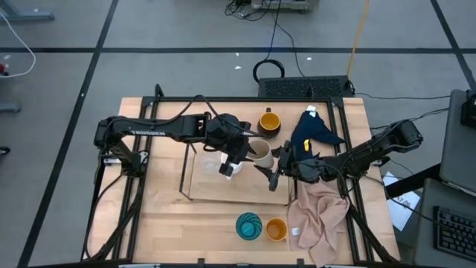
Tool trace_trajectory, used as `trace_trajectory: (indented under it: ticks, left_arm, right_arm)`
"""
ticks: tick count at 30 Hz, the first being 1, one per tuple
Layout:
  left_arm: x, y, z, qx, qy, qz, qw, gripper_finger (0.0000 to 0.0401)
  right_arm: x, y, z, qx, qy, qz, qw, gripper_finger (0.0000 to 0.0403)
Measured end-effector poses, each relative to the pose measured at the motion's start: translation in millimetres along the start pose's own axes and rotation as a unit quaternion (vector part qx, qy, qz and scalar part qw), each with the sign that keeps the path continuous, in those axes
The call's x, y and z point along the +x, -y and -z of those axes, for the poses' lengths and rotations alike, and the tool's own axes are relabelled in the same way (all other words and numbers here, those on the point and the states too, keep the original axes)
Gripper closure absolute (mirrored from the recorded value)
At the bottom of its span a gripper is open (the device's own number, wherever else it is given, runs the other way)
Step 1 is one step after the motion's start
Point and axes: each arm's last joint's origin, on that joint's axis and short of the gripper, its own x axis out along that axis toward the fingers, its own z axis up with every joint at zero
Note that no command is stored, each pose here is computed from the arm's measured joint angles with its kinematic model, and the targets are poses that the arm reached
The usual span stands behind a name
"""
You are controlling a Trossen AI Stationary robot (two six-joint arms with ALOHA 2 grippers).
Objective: Stack small to large cups/mugs on shelf
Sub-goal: Put the white cup on the shelf
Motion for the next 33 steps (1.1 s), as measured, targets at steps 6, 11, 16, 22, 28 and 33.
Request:
trace_trajectory:
  ticks: [6, 11, 16, 22, 28, 33]
  left_arm:
    - [-0.1, 2.0, 2.3, 0.03, -0.006, 0.016, 0.999, 0.0389]
    - [-0.1, 0.0, -1.6, 0.031, 0.01, 0.001, 0.999, 0.0396]
    - [-0.1, 0.0, -1.6, 0.029, 0.01, 0.001, 1.0, 0.0398]
    - [-2.2, -0.7, -1.5, 0.03, 0.008, -0.003, 1.0, 0.0399]
    - [-12.7, -2.2, -5.8, 0.033, 0.02, -0.018, 0.999, 0.04]
    - [-19.0, -3.4, -6.6, 0.027, 0.013, -0.038, 0.999, 0.04]
  right_arm:
    - [-0.1, -0.1, -0.3, -0.001, 0.001, -0.001, 1.0, 0.0145]
    - [0.3, 0.7, -2.7, 0.003, 0.012, 0.008, 1.0, 0.0111]
    - [0.0, 0.2, -3.8, -0.009, 0.016, 0.006, 1.0, 0.0102]
    - [-2.1, -1.1, -3.6, -0.034, 0.011, 0.001, 0.999, 0.0106]
    - [-18.3, 5.6, -14.6, -0.083, -0.011, 0.02, 0.996, 0.0095]
    - [-34.0, 17.5, -21.1, -0.107, -0.044, 0.036, 0.993, 0.0088]
